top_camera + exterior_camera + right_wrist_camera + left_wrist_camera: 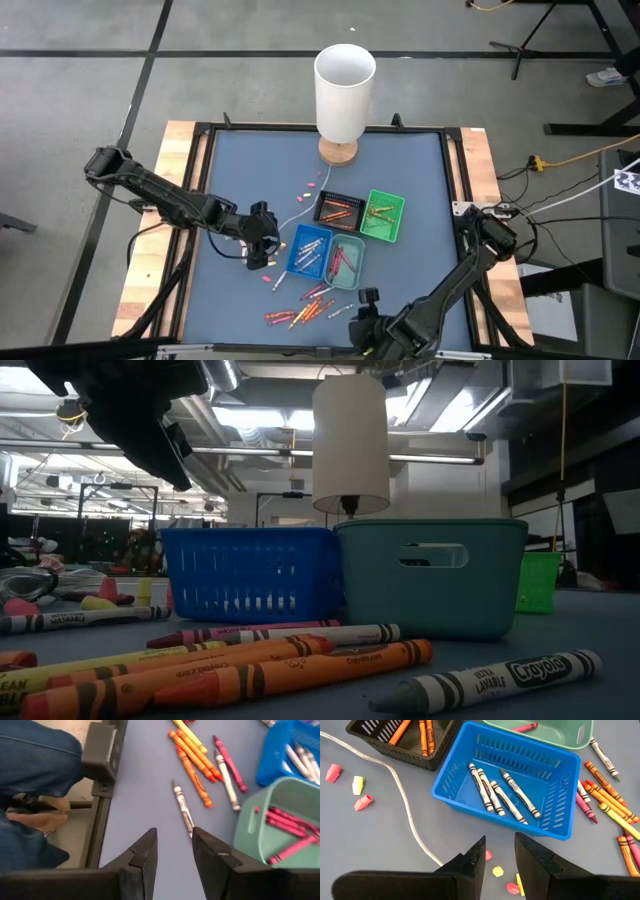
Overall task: Sort crayons
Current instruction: Put the gray crayon into the blue bin
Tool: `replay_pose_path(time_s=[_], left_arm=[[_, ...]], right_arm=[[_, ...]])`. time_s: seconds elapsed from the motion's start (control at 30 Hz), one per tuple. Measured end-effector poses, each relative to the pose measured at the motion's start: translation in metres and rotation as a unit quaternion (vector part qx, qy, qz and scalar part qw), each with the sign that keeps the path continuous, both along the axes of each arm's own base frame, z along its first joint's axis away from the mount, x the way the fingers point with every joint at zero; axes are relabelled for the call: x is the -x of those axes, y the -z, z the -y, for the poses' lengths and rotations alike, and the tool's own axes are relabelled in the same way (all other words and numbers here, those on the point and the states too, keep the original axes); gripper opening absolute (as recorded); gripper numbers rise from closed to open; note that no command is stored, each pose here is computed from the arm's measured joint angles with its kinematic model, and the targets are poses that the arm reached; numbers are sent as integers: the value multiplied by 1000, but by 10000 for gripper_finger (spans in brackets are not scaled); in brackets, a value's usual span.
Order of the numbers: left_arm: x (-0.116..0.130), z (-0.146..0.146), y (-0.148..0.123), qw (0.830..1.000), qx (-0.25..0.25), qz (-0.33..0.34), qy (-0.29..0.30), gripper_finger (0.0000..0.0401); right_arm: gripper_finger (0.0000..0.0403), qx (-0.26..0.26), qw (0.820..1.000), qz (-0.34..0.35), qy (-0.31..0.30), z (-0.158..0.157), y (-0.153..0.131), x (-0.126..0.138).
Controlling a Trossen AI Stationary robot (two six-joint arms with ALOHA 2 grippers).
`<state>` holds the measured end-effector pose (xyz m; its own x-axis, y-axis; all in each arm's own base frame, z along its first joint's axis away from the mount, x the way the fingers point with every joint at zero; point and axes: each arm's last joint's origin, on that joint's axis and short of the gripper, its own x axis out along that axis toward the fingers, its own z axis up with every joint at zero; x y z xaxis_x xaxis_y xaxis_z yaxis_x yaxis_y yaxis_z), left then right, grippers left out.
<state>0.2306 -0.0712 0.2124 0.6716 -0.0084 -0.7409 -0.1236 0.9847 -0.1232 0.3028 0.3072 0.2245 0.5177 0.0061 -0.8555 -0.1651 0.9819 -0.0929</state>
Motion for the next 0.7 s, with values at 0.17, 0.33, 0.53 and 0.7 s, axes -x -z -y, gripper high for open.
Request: replay_pose_path(time_s=[0.17, 0.33, 0.53, 0.7], left_arm=[[0, 0, 0, 1000, 0, 0, 0, 89], [0, 0, 0, 1000, 0, 0, 1, 89], [0, 0, 0, 1000, -1, 0, 1, 89], [0, 0, 0, 1000, -1, 0, 1, 89]], right_arm=[[120, -7, 1000, -7, 3, 0, 12, -10], [120, -2, 999, -37, 13, 7, 33, -23], [120, 4, 998, -51, 35, 21, 50, -40], [120, -26, 996, -84, 34, 28, 57, -49]])
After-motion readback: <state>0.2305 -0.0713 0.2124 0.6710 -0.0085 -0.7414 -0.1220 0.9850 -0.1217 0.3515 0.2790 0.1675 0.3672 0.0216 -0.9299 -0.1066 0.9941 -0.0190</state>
